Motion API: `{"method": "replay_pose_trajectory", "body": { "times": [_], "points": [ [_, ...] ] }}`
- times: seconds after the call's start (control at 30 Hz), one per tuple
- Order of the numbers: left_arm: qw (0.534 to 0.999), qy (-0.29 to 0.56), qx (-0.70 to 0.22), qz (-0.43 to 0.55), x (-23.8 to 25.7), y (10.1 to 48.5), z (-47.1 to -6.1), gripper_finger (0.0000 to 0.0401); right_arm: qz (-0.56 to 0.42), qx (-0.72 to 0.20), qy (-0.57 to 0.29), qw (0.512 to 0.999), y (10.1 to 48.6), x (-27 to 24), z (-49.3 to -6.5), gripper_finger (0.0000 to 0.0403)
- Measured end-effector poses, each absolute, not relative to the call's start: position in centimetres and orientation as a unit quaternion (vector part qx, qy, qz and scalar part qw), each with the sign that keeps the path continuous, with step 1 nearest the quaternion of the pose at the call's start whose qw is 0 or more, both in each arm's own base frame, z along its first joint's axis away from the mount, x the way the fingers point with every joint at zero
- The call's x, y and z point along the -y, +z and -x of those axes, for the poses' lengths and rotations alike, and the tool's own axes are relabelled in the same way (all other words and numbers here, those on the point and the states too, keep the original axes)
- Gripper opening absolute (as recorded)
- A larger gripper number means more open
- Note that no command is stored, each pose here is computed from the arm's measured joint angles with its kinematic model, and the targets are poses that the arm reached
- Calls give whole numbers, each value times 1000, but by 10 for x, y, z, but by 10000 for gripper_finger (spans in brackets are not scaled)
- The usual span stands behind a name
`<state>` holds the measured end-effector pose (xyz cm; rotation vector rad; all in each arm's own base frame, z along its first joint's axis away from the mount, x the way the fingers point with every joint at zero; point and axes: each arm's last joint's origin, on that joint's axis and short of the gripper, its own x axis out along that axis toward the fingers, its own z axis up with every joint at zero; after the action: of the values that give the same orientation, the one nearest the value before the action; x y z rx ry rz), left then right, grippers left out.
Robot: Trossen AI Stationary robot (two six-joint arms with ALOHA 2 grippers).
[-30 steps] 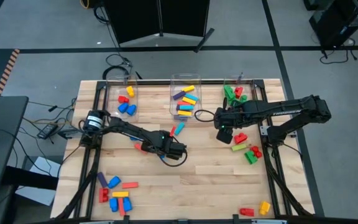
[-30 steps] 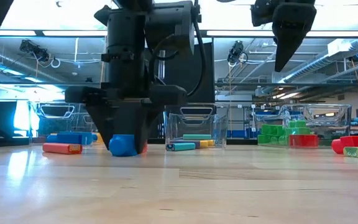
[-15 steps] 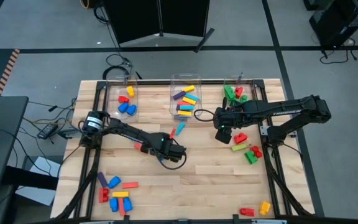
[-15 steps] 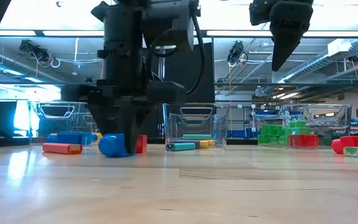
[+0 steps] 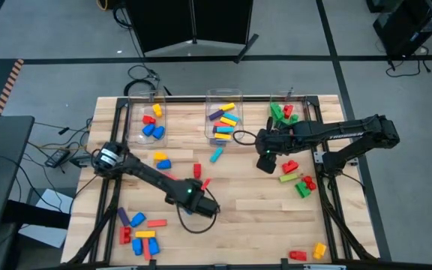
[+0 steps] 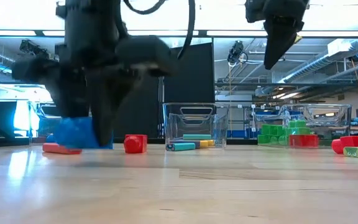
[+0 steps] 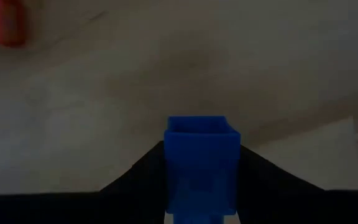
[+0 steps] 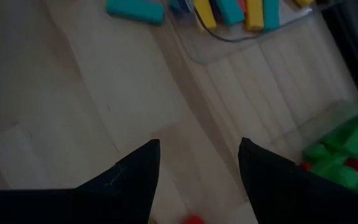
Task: Sort blocks by size
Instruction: Put the blue 1 stud game piece into the left transparent bin
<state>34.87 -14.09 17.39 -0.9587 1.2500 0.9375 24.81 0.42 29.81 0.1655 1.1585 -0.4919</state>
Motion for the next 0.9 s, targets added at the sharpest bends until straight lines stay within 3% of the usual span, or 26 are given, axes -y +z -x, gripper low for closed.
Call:
{"method": "replay_pose_trajectory", "body": {
  "times": [0.17,0.3,0.47,0.67,0.9],
  "points": [
    [613,422,-548,382,142,206,-350,140,-89,-525,-219,818,300,-5,-252,221],
    [657,449,-524,304,135,241,-349,140,-91,-519,-218,822,300,-5,-254,220],
    [658,471,-545,219,103,277,-329,139,-95,-506,-216,830,301,-5,-257,221],
    [677,484,-518,198,39,309,-284,139,-106,-496,-220,833,302,-5,-258,218],
    [699,490,-462,243,-42,331,-217,139,-127,-473,-226,842,304,-5,-262,217]
  ]
}}
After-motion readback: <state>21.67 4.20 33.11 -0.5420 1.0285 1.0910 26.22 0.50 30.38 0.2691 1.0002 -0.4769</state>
